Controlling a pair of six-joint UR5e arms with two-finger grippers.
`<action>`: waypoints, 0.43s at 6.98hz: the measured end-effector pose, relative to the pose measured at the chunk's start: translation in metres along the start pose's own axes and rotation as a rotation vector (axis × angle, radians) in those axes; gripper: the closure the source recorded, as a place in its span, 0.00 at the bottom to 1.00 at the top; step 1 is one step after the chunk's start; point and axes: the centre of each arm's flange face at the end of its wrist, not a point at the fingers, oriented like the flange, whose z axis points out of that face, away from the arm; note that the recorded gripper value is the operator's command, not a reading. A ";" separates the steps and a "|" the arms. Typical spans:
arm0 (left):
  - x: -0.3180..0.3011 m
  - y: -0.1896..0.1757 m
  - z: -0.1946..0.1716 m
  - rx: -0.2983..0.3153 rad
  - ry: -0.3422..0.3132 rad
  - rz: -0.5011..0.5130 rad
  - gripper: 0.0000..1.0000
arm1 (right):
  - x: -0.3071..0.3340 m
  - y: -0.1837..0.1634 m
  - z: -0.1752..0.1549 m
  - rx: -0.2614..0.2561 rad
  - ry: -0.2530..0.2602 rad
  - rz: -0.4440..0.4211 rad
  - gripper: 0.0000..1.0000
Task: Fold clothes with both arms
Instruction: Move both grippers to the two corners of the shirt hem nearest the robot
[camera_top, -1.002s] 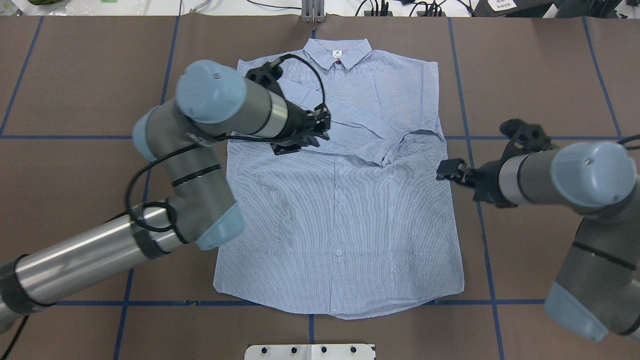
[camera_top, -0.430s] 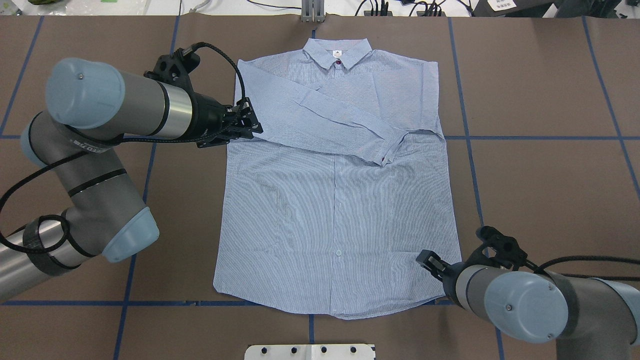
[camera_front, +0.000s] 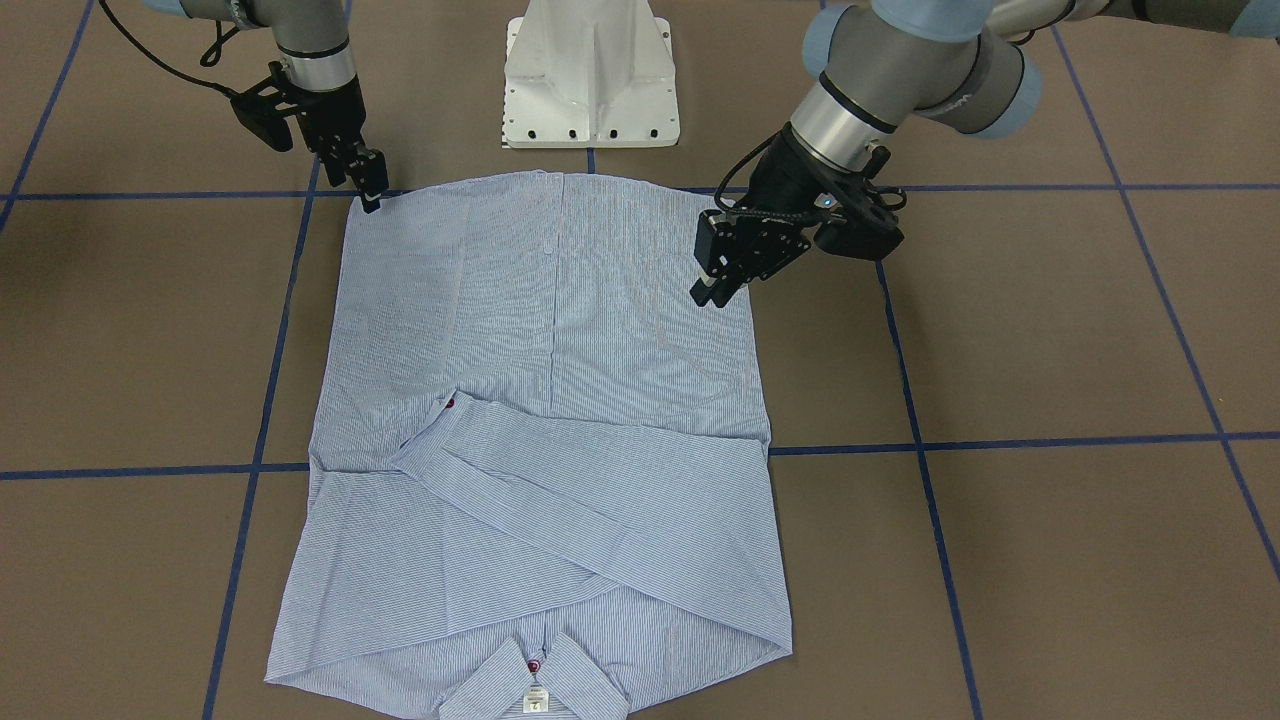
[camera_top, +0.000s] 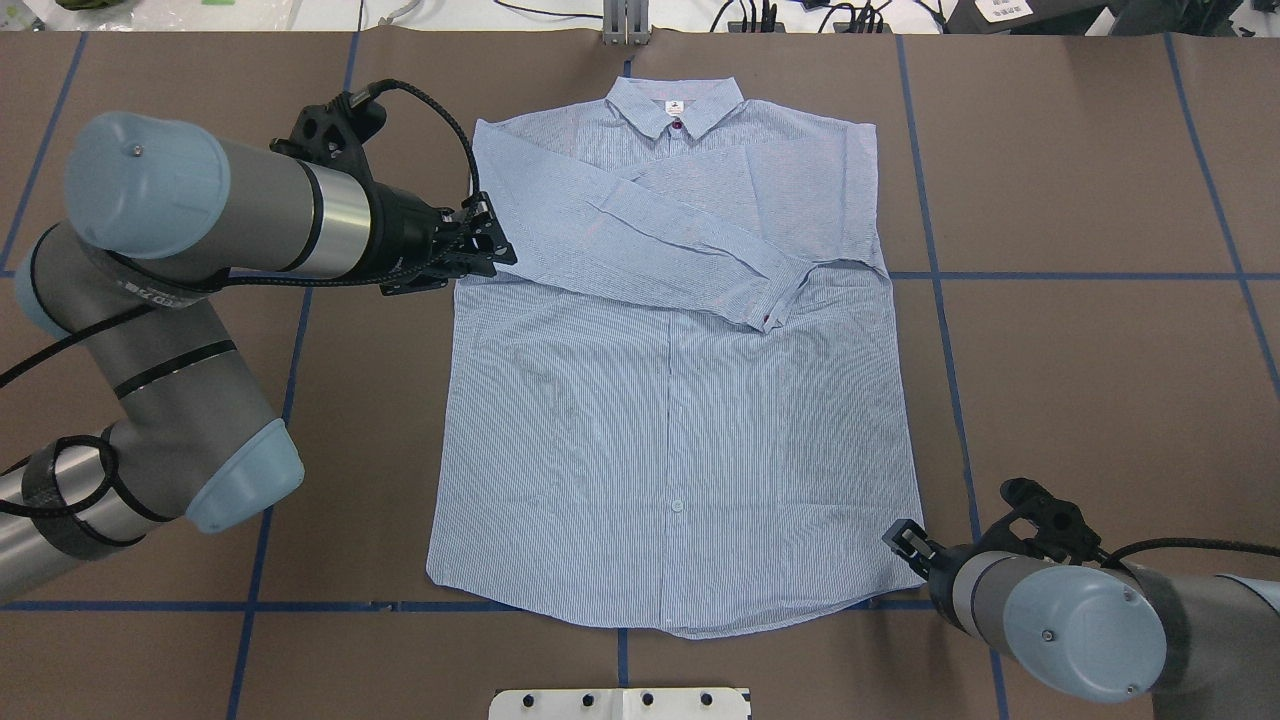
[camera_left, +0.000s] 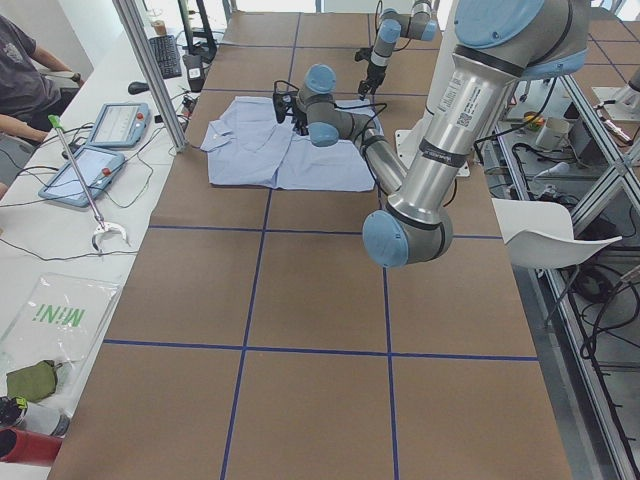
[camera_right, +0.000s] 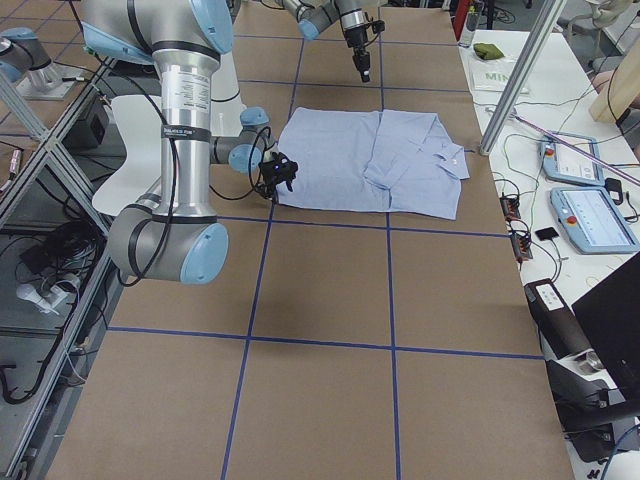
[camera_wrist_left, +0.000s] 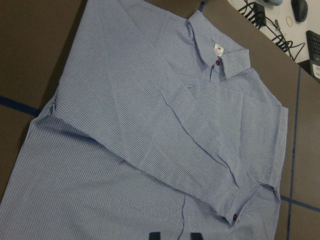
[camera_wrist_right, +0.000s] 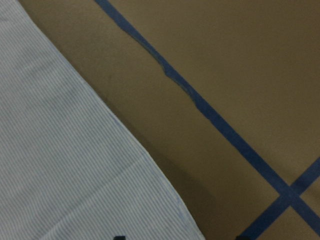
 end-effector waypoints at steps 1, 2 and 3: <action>-0.001 0.000 -0.001 0.002 -0.004 -0.002 0.66 | 0.002 0.000 0.006 -0.001 0.003 0.009 0.38; -0.002 0.001 -0.003 0.003 -0.005 -0.003 0.66 | 0.002 0.001 0.008 -0.003 0.005 0.012 0.54; -0.002 0.001 -0.004 0.004 -0.005 -0.003 0.65 | 0.003 0.002 0.009 -0.005 0.006 0.014 0.76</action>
